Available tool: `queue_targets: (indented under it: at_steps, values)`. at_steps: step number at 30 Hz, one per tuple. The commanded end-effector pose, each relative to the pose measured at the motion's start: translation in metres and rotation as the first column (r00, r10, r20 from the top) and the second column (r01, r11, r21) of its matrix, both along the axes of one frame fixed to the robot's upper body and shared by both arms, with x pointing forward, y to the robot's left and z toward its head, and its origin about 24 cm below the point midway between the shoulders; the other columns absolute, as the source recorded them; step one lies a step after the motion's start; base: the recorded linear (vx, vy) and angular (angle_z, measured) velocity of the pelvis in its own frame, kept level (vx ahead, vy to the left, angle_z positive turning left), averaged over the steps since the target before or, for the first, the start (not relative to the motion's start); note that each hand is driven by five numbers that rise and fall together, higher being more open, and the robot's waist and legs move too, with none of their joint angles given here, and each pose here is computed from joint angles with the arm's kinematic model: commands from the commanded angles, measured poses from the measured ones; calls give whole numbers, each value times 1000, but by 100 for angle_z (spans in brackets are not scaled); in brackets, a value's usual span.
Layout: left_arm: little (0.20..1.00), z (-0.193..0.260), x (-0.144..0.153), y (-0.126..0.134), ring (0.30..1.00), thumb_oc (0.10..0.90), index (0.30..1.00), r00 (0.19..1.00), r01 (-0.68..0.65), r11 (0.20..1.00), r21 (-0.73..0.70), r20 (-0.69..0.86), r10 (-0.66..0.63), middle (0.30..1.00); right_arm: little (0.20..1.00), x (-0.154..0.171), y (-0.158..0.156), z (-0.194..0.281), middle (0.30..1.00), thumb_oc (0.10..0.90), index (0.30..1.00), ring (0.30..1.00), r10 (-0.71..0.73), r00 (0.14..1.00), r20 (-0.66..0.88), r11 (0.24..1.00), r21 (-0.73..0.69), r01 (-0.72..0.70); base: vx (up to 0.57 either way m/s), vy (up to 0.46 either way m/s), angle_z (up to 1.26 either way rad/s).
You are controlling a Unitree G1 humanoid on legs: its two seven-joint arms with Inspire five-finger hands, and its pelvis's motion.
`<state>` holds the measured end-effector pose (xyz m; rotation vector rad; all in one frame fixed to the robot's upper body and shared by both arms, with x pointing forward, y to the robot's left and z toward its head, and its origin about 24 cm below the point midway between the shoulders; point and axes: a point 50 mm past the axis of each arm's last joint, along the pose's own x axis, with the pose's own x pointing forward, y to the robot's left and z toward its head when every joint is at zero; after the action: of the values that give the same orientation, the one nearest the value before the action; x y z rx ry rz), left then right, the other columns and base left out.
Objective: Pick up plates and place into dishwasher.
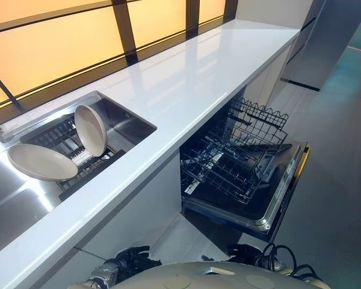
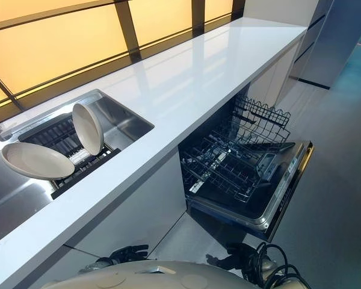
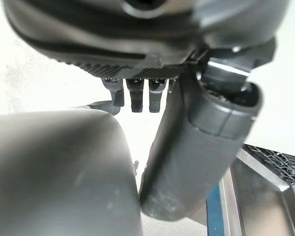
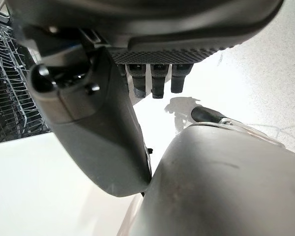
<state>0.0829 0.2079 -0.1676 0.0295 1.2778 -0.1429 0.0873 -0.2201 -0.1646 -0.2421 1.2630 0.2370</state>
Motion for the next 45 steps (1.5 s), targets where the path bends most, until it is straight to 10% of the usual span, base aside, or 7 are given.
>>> queue_targets:
  at_steps: [1, 16, 26, 34, 39, 45]
  values:
    - [900, -1, 3, -5, 900, 800, 900, 999, 43, 999, 0, -9, -43, 900, 900, 3, 9, -1, 900, 800, 900, 900, 41, 999, -3, 999, 19, -41, 0, 0, 0]
    - [900, 1, 10, -4, 900, 800, 900, 995, 88, 996, 26, 45, -89, 900, 900, 5, 9, -1, 900, 800, 900, 900, 53, 999, -9, 998, 19, -52, 0, 0, 0]
    - [900, 59, 121, -47, 900, 800, 900, 835, 255, 940, -226, 542, -96, 900, 900, 20, 2, 4, 900, 800, 900, 900, 74, 997, -1, 997, 10, -74, -30, -5, 0]
    - [900, 163, 168, -112, 900, 800, 900, 618, 630, 644, -433, 783, -78, 900, 900, 25, -1, 6, 900, 800, 900, 900, 75, 997, 20, 997, -8, -75, -42, -14, 2]
    - [900, 247, 158, -142, 900, 800, 900, 502, 798, 319, -511, 857, 117, 900, 900, 24, 0, 6, 900, 800, 900, 900, 69, 997, 38, 998, -9, -69, -16, -46, 15]
    - [900, 309, 137, -154, 900, 800, 900, 600, 780, -123, -614, 679, 423, 900, 900, 18, 12, 2, 900, 800, 900, 900, 86, 996, 28, 996, 1, -86, 10, -65, 11]
